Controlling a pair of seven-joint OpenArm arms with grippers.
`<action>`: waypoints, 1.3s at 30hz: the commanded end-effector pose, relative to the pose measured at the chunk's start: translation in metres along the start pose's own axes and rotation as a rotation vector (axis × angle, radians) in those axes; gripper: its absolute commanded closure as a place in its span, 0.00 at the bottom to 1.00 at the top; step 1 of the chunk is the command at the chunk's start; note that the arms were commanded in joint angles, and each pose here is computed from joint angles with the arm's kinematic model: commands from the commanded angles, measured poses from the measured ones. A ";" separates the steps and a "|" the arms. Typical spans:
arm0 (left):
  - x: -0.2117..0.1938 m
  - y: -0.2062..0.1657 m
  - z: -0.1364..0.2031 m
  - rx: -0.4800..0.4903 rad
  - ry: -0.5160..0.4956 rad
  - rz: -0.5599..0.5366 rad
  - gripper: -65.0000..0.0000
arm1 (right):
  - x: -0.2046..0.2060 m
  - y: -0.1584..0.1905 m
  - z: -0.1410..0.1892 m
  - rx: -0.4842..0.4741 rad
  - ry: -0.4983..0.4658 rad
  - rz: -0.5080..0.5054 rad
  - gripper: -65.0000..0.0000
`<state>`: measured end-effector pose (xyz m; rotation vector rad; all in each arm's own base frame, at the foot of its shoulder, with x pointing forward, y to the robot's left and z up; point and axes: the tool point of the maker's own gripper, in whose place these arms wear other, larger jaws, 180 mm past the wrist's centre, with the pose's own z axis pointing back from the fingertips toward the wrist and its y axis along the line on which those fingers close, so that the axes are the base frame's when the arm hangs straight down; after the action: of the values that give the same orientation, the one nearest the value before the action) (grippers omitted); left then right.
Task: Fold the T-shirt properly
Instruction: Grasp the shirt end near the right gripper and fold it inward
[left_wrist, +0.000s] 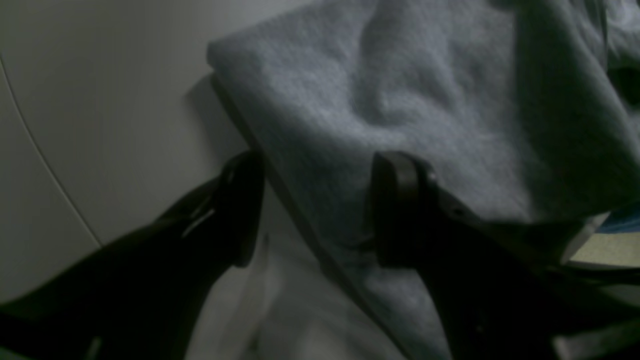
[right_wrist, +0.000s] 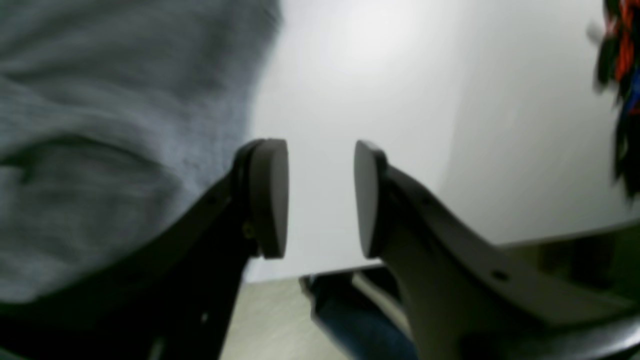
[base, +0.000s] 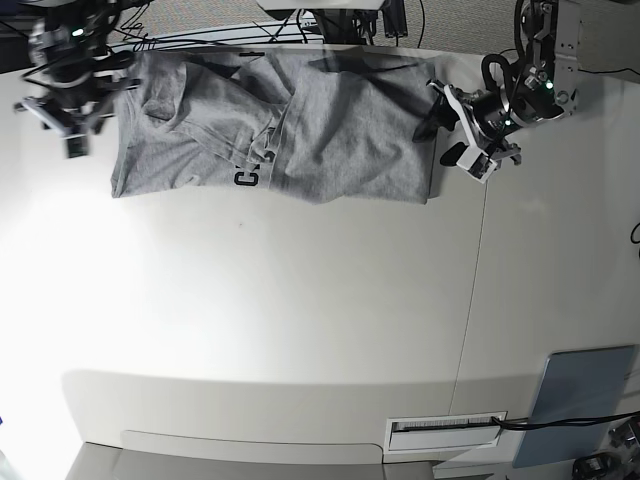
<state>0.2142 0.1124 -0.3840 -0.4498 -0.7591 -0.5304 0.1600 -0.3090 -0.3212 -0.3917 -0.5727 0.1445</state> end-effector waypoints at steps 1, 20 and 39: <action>0.010 0.000 0.003 -0.006 -0.040 -0.006 0.47 | -0.002 -0.009 0.000 0.006 0.005 -0.019 0.66; 0.016 -0.004 0.003 -0.031 -0.072 0.027 0.47 | -0.031 0.012 -0.034 0.416 0.042 -0.308 0.64; 0.016 -0.004 0.003 -0.029 -0.071 0.030 0.47 | -0.015 0.017 -0.031 0.461 -0.037 -0.332 0.39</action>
<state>0.2145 0.1074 -0.3790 -0.4950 -0.7733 -0.5021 0.1575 -0.3043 -0.3687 0.1655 -0.5803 -0.0674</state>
